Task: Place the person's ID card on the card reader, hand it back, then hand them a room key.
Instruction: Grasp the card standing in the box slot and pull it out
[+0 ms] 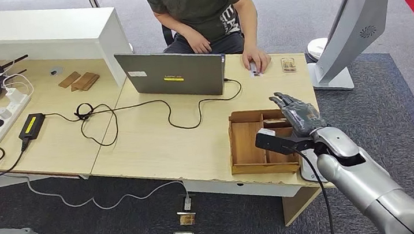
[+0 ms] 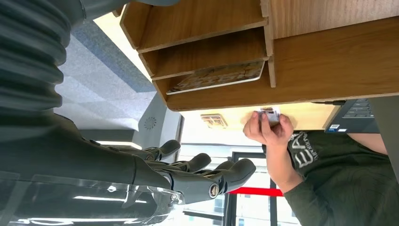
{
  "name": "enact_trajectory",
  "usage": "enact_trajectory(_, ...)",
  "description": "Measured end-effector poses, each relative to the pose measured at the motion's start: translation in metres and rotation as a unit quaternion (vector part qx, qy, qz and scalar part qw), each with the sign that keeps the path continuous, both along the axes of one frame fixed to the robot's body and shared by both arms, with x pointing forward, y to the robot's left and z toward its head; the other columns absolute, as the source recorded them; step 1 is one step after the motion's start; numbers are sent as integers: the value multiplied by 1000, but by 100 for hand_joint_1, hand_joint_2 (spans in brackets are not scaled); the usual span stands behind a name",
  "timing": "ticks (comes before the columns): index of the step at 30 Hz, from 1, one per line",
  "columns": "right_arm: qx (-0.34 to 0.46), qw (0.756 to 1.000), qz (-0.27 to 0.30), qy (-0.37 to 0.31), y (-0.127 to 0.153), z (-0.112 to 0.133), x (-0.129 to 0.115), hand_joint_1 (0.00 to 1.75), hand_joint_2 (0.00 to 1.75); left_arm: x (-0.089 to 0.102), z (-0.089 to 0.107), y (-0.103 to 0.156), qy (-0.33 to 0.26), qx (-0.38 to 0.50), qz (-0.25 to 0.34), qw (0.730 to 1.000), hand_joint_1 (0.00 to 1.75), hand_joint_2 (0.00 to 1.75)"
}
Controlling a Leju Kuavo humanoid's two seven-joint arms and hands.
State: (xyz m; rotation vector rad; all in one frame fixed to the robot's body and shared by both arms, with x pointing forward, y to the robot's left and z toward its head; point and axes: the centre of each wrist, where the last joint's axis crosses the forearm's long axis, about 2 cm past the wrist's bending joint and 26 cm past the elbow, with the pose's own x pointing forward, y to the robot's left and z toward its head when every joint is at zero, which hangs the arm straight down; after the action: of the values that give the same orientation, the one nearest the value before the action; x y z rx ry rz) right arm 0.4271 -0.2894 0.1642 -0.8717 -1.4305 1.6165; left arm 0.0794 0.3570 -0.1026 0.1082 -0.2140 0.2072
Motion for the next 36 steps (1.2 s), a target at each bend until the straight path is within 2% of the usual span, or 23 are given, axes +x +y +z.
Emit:
enact_trajectory(1,-1,1000,-1,2,-1,0,0,10,175,0,0,0,0,0,0,1000,0,0)
enact_trajectory(4,-3,1000,-4,6,-2,-2,0,141,175,0,0,0,-1,1,0,1000,0,0)
enact_trajectory(5,-4,1000,-5,8,-2,-2,0,175,175,0,0,0,-1,1,0,1000,0,0)
enact_trajectory(36,-3,1000,-24,17,-17,-5,-4,175,175,-1,0,0,0,1,-6,1000,0,0)
